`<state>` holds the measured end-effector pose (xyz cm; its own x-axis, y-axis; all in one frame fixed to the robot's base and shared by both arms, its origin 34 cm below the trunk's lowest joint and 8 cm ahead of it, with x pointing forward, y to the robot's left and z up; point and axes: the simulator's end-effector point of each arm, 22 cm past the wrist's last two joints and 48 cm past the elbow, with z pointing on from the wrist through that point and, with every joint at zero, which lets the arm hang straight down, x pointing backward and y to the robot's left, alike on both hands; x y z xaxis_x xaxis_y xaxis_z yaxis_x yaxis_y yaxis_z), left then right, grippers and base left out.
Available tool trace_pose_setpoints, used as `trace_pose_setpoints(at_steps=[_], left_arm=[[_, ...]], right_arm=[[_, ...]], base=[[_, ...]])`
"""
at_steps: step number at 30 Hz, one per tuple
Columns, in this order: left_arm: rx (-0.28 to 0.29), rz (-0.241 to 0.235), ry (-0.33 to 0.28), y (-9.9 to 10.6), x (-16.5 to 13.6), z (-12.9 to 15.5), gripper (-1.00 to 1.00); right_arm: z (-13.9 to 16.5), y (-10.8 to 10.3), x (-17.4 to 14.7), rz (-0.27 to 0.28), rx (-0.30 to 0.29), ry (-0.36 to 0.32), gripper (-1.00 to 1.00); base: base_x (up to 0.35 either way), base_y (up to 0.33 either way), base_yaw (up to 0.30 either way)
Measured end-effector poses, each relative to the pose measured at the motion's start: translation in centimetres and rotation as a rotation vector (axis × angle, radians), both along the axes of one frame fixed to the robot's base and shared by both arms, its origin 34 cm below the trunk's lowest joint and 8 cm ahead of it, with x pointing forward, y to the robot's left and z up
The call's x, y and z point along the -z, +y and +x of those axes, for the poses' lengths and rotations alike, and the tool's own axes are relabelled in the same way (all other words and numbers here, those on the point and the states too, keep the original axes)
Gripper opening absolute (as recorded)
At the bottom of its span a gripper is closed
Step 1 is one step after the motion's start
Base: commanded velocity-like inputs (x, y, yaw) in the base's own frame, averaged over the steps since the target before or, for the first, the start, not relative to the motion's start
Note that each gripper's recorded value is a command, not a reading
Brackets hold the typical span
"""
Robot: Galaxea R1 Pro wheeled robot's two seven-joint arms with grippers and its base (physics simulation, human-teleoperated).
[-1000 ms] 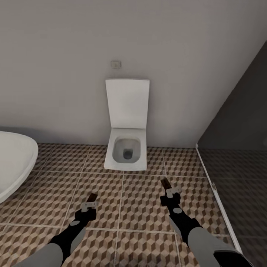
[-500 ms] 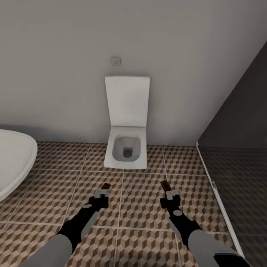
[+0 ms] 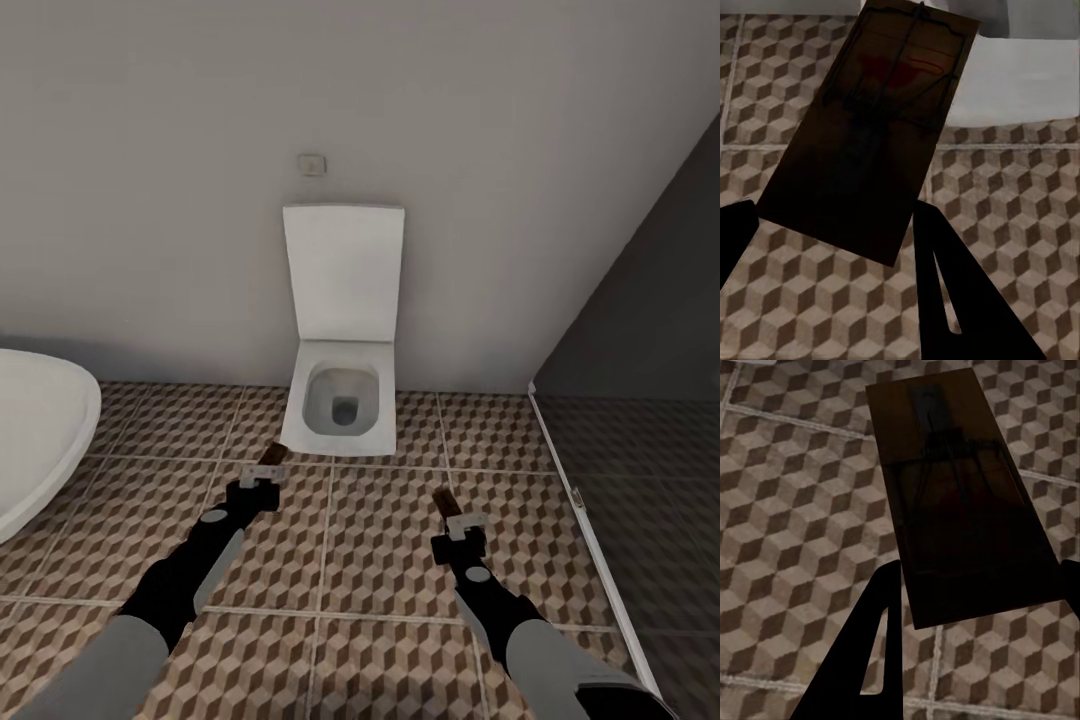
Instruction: Take the four mousetraps from the cabinet in the bathroom and place them on the bathroom floor. Make sure all four end up on the same floor surface, and ensure that at least two of them are either under or directly next to the same bathroom sink.
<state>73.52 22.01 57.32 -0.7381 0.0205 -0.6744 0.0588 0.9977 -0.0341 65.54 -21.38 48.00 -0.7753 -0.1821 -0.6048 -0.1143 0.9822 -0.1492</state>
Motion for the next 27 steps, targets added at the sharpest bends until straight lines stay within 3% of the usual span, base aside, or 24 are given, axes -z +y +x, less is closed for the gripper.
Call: trace_pose_setpoints(at_steps=[5, 9, 11, 16, 27], left_arm=[[0.001, 0.003, -0.005, 0.2, -0.2, 0.2, -1.00], [0.001, 0.004, -0.002, 0.2, -0.1, 0.0, -1.00], [0.001, 0.005, 0.003, 0.3, 0.1, -0.1, -1.00], [-0.001, 0.007, 0.030, 0.3, 1.1, -1.0, -1.00], [0.001, 0.006, 0.032, 0.1, 1.2, -1.1, -1.00]], right_arm=[[3.2, 0.3, -1.2, -0.013, 0.007, 0.040, -1.00], [5.8, 2.5, -2.6, 0.008, 0.003, 0.041, -1.00], [6.1, 2.9, -2.8, 0.012, 0.003, 0.040, -1.00], [6.5, 5.5, -3.1, 0.095, -0.054, 0.045, -1.00], [7.0, 6.1, -3.6, 0.112, -0.074, 0.014, -1.00]], base=[[0.000, 0.000, 0.000], [0.000, 0.000, 0.000], [0.000, 0.000, 0.000], [0.000, 0.000, 0.000], [0.000, 0.000, 0.000]])
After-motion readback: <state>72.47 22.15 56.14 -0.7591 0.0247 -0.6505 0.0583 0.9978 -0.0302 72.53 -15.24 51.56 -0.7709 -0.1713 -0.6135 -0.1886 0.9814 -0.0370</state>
